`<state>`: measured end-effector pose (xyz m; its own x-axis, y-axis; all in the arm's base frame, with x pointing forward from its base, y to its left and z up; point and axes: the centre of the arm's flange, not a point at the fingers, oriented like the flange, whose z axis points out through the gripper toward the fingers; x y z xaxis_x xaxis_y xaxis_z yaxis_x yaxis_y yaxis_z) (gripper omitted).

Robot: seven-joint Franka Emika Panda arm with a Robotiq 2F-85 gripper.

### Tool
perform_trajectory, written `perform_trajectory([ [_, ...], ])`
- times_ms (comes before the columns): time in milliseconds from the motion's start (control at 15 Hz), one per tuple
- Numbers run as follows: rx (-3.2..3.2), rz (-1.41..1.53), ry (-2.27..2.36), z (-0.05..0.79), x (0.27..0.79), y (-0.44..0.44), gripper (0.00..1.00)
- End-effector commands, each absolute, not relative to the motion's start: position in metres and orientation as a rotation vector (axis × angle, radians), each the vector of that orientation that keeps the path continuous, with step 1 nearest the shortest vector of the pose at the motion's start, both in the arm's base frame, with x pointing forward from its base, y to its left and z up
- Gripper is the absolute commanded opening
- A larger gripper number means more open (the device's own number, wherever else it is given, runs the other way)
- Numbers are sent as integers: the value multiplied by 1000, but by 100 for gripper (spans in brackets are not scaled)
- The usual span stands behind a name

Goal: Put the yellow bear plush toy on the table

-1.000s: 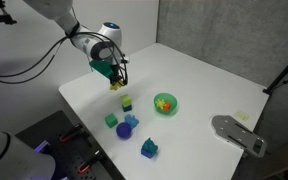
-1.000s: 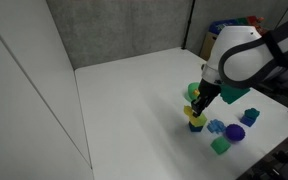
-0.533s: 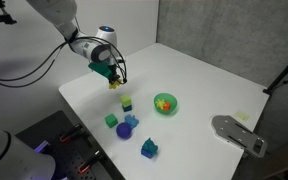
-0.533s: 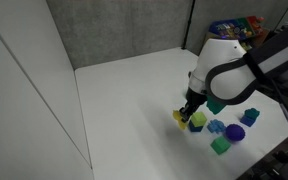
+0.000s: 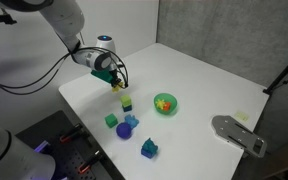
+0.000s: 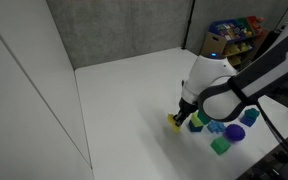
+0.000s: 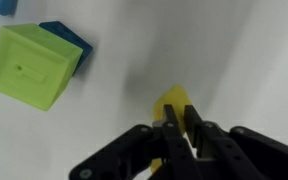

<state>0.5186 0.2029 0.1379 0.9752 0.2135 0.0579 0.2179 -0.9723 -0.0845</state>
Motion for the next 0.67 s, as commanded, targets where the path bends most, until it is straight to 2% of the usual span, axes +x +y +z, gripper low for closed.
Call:
perform_trajectory([
  [0,-3042,-64,-318,126,530,199,6],
  [333,-3050,-36,-298,113,535,193,7],
  [400,-3050,-33,-298,113,534,193,39],
  [467,-3048,-29,-298,112,535,192,39],
  [600,-3048,-16,-298,110,535,192,54],
])
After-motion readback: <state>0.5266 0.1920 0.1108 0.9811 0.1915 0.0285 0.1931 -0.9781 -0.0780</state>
